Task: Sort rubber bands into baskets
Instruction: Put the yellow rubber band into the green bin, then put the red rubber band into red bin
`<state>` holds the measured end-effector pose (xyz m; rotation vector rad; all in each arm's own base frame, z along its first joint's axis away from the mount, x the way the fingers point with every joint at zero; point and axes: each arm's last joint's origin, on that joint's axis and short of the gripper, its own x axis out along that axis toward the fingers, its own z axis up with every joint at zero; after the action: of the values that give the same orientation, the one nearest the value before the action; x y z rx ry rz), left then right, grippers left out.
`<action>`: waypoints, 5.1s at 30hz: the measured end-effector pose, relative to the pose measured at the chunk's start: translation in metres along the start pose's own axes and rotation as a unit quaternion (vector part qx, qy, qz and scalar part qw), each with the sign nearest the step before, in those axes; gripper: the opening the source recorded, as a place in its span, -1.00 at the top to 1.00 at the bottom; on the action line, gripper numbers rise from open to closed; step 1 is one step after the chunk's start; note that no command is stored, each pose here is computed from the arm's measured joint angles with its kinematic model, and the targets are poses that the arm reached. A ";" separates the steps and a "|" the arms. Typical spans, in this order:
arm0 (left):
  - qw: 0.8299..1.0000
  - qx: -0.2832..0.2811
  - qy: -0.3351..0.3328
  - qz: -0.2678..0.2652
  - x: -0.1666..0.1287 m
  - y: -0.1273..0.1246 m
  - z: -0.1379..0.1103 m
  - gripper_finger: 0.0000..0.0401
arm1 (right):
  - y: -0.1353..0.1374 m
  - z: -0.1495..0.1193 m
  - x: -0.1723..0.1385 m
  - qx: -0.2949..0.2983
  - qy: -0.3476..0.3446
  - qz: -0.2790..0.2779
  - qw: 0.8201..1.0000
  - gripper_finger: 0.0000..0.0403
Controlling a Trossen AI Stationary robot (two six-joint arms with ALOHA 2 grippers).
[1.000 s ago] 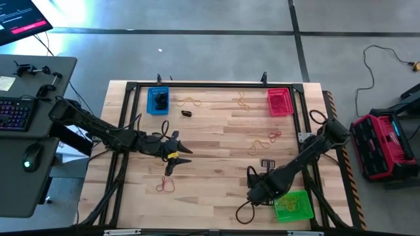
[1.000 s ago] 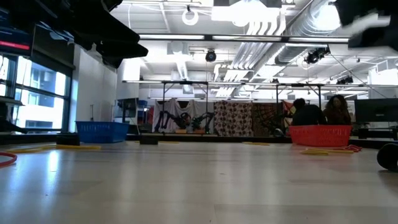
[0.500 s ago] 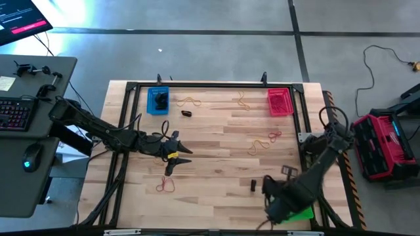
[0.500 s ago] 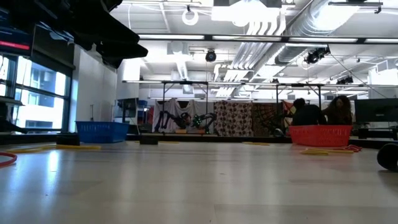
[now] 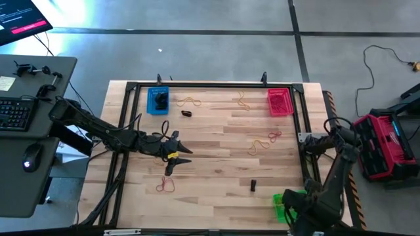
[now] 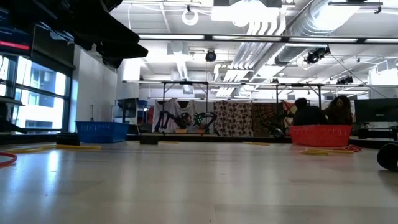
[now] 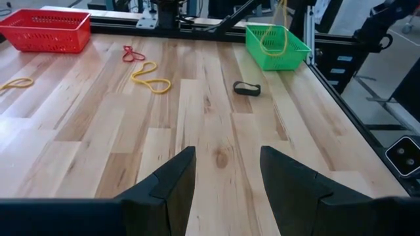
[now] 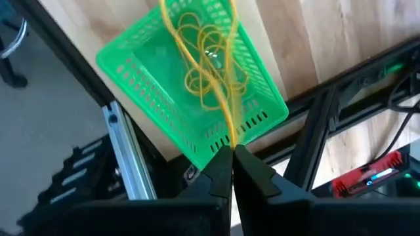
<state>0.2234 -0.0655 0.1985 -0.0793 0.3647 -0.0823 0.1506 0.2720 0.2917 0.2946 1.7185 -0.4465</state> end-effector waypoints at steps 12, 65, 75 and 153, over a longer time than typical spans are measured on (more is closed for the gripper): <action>1.000 -0.004 0.000 0.000 0.000 0.000 0.000 0.19 | 0.000 -0.029 0.004 0.040 0.003 -0.007 0.999 1.00; 1.000 -0.013 0.000 0.000 0.000 0.000 0.000 0.19 | -0.033 -0.022 0.013 0.077 -0.124 0.030 0.989 1.00; 1.000 -0.017 0.000 0.000 0.000 0.000 0.000 0.19 | -0.021 -0.022 0.044 0.050 -0.112 0.069 0.990 1.00; 0.873 -0.313 0.367 0.070 -0.028 -0.098 -0.060 0.50 | -0.043 0.197 0.089 -0.165 -0.503 0.088 0.844 1.00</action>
<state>0.1696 -0.1639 0.1611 -0.6792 1.1546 0.1625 0.2877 0.1407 0.1802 -0.0539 0.6921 -0.1041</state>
